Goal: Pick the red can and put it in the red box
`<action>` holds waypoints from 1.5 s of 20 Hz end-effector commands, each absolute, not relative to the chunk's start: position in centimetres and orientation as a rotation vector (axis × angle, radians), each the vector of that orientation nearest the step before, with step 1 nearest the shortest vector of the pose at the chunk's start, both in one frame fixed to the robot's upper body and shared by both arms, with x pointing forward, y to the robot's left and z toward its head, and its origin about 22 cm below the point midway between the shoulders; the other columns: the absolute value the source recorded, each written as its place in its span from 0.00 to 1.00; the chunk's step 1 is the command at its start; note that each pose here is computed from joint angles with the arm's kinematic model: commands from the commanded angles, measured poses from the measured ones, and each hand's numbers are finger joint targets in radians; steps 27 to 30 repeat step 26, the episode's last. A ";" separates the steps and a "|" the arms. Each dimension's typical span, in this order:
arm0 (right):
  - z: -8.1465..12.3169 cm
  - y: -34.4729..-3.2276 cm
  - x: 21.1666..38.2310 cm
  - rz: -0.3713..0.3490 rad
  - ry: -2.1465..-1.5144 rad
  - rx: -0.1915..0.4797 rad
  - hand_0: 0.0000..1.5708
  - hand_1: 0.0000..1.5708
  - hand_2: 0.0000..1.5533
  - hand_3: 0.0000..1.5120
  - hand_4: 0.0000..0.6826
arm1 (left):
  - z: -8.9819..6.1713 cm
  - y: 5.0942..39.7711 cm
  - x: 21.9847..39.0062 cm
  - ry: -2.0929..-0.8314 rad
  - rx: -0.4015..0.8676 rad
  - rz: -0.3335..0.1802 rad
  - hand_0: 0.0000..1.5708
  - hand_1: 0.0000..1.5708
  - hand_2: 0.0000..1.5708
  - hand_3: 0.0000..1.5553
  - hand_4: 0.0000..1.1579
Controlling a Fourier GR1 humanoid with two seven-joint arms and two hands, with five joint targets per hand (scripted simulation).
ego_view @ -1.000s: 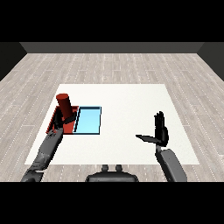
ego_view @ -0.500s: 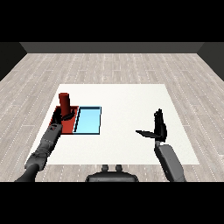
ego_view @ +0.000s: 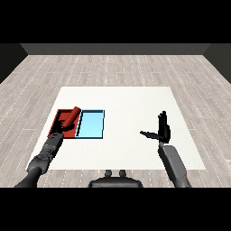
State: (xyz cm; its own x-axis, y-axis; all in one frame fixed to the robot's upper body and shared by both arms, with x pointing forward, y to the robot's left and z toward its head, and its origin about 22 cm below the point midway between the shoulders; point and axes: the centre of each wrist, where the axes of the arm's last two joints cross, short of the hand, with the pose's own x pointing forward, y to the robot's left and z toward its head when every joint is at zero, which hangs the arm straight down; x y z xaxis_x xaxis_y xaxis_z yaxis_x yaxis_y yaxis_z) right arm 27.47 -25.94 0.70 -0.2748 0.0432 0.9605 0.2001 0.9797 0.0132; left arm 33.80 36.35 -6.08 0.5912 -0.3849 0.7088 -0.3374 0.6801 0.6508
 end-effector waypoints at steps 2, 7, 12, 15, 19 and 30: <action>-1.3 -25.3 26.7 -0.179 -1.841 -0.184 0.00 0.00 0.00 0.00 0.00 | -6.7 37.5 32.7 -0.861 0.851 0.080 0.82 0.82 0.74 0.00 0.60; 0.4 -27.7 28.5 -0.181 -1.861 -0.182 0.00 0.00 0.00 0.00 0.00 | -5.1 38.6 33.5 -0.807 0.784 -0.010 0.00 0.00 0.00 0.00 0.00; 1.0 -26.7 28.4 -0.185 -1.863 -0.157 0.00 0.00 0.00 0.00 0.00 | -5.4 38.3 33.5 -0.868 0.822 -0.039 0.00 0.00 0.00 0.00 0.00; 0.1 -25.9 27.4 -0.216 -1.892 -0.136 0.00 0.00 0.00 0.00 0.00 | -5.1 37.4 34.1 -1.064 0.829 0.069 0.00 0.00 0.00 0.00 0.00; 0.9 -26.0 26.9 -0.174 -1.921 -0.097 0.00 0.00 0.00 0.00 0.00 | -2.5 38.9 35.1 -1.305 0.702 0.108 0.74 0.74 0.72 0.00 0.00; 1.6 -25.4 26.8 -0.120 -1.953 -0.012 0.00 0.00 0.00 0.00 0.00 | -2.3 34.5 36.4 -1.661 0.391 0.101 0.00 0.00 0.00 0.00 0.00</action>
